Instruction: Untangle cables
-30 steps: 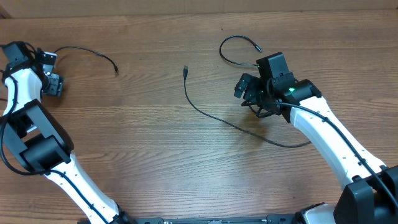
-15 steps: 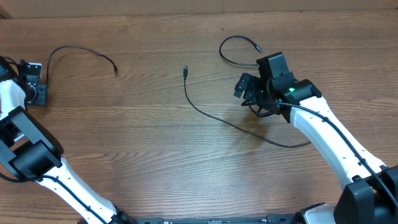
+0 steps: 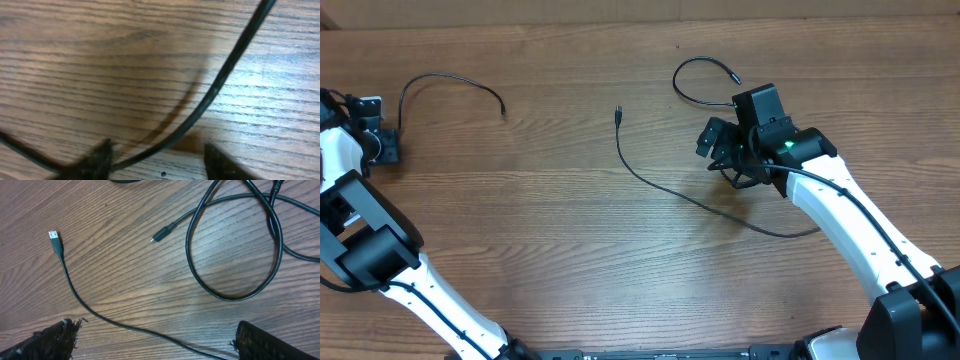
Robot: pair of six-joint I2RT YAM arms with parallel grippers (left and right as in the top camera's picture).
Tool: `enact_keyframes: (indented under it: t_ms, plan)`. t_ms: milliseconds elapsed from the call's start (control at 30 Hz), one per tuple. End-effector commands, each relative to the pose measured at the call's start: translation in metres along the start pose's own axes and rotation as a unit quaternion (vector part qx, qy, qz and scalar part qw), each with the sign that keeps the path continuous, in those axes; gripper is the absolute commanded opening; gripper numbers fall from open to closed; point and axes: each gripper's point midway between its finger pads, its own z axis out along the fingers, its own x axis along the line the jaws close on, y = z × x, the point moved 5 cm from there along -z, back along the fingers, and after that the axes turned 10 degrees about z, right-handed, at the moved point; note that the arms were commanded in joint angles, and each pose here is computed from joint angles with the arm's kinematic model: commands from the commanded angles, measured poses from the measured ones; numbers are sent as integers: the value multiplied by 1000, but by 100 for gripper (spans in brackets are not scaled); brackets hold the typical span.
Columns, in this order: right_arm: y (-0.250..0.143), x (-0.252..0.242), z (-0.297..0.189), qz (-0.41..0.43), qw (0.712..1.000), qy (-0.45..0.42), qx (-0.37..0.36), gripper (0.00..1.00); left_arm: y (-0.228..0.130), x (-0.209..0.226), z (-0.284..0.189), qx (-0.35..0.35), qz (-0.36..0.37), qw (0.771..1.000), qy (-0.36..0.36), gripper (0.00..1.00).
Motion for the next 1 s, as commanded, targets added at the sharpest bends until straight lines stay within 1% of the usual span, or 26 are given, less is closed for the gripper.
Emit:
enact_keyframes:
  t_ms: [0,33,67,100,167,200,333,467,500,533,567,600,633,667,733,800,833,900,967]
  plan:
    - [0,-1,2,-1,1000,-6,-5,100,-7,-1,6,17,77,997,5,66]
    - [0,-1,2,-1,1000,-6,-5,100,-7,-2,7,18,101,995,4,70]
    - [0,-1,2,-1,1000,-5,-5,100,-8,-2,7,19,123,992,2,70]
    - [0,-1,2,-1,1000,-5,-6,100,-8,-3,7,19,143,989,1,70]
    - [0,0,2,-1,1000,-3,-7,100,-8,-3,7,16,163,986,-1,64]
    - [1,0,2,0,1000,-2,-8,100,-7,-3,7,12,166,986,-2,61]
    - [0,0,2,11,1000,-3,-7,100,-5,-1,17,2,166,986,1,61]
    - [0,0,2,11,1000,-3,-7,100,-16,-7,36,17,165,986,-8,57]
    - [0,0,2,11,1000,-3,-7,100,-21,-8,42,26,164,986,-11,54]
    - [0,0,2,11,1000,-2,-6,100,-26,-11,48,34,163,986,-17,47]
    - [0,0,2,11,1000,-3,-5,100,-31,-14,53,43,163,985,-24,37]
    - [-1,0,2,11,1000,-4,-4,100,-35,-17,56,52,162,985,-31,17]
    - [-1,-1,2,11,1000,-5,-4,100,-39,-20,58,60,156,985,-38,4]
    - [-1,-1,2,11,1000,-6,-3,100,-41,-22,58,61,139,987,-42,4]
    - [-1,-1,2,11,1000,-6,-3,100,-35,-25,57,46,66,995,-54,4]
    - [0,-1,2,10,1000,-6,-5,100,-25,-25,51,23,7,998,-64,4]
    - [-1,-1,2,10,1000,-6,-5,100,-17,-23,45,9,-34,997,-67,4]
    - [-2,-3,2,11,1000,-9,1,100,0,-21,32,-22,-82,993,-84,4]
    - [-5,-6,2,10,1000,-19,8,100,18,-21,17,-61,-90,988,-110,4]
